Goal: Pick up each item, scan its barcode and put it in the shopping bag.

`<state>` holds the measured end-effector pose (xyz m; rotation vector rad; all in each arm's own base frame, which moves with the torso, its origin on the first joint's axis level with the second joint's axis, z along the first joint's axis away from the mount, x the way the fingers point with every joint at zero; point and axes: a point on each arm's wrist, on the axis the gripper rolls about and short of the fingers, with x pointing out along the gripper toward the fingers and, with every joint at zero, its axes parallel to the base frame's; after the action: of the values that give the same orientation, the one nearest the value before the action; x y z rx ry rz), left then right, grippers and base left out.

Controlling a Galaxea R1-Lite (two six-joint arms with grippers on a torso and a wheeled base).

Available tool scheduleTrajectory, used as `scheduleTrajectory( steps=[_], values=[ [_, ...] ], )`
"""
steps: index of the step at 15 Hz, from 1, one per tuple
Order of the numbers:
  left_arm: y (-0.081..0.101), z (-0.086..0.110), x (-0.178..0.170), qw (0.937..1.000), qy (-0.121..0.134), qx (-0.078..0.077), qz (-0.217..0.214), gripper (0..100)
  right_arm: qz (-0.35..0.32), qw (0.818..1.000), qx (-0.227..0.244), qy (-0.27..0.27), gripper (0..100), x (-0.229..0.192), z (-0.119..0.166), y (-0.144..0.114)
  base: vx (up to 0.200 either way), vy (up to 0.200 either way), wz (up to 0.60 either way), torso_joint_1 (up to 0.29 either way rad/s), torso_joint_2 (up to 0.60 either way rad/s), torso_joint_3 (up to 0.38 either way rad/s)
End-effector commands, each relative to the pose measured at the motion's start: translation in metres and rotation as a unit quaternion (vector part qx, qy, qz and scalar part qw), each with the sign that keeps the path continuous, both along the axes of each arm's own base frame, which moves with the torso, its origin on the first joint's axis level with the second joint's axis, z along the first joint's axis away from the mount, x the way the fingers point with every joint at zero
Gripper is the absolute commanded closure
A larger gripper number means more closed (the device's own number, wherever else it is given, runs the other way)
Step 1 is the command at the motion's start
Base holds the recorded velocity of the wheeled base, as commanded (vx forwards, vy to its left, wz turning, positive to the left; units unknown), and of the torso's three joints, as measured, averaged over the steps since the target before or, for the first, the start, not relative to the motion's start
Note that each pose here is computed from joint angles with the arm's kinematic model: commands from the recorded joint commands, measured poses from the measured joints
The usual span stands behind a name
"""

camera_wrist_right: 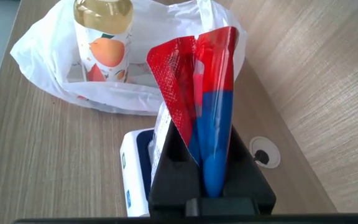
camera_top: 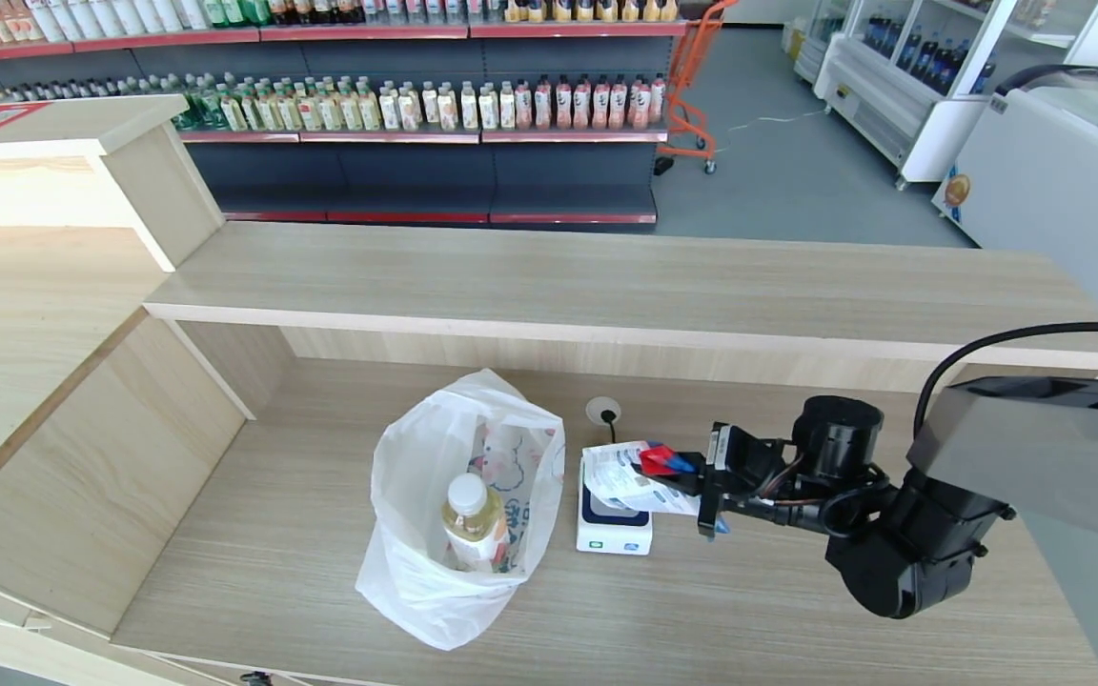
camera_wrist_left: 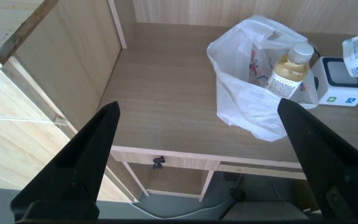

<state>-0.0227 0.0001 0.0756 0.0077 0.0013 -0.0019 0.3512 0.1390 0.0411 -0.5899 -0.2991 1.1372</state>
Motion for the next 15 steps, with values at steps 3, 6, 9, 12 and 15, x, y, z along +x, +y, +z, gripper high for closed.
scheduleTrajectory(
  steps=[3, 6, 9, 12, 15],
  values=[
    [0.000, 0.000, 0.000, 1.0000, 0.000, 0.000, 0.000, 0, 0.007, 1.000, 0.001, -0.004, 100, 0.013, -0.013, 0.009, 0.000, 0.000, 0.00, 0.000, 0.00, 0.000],
    [0.000, 0.000, 0.000, 1.0000, -0.001, 0.000, 0.000, 0, 0.008, 1.000, 0.003, -0.014, 100, 0.022, -0.018, 0.013, 0.000, 0.000, 0.00, 0.000, 0.00, 0.000],
    [0.000, 0.000, 0.000, 1.0000, -0.001, 0.000, 0.000, 0, 0.007, 1.000, 0.004, -0.011, 100, 0.021, -0.019, 0.012, 0.000, 0.000, 0.00, 0.000, 0.00, 0.000],
    [0.000, 0.000, 0.000, 1.0000, -0.001, 0.000, 0.000, 0, 0.007, 1.000, 0.009, -0.012, 100, 0.021, -0.014, 0.012, 0.000, 0.000, 0.00, 0.000, 0.00, 0.000],
    [0.000, 0.000, 0.000, 1.0000, 0.000, 0.000, 0.000, 0, -0.044, 0.986, 0.102, 0.122, 100, -0.012, 0.047, -0.009, 0.000, 0.000, 0.00, 0.000, 0.00, 0.000]
  ],
)
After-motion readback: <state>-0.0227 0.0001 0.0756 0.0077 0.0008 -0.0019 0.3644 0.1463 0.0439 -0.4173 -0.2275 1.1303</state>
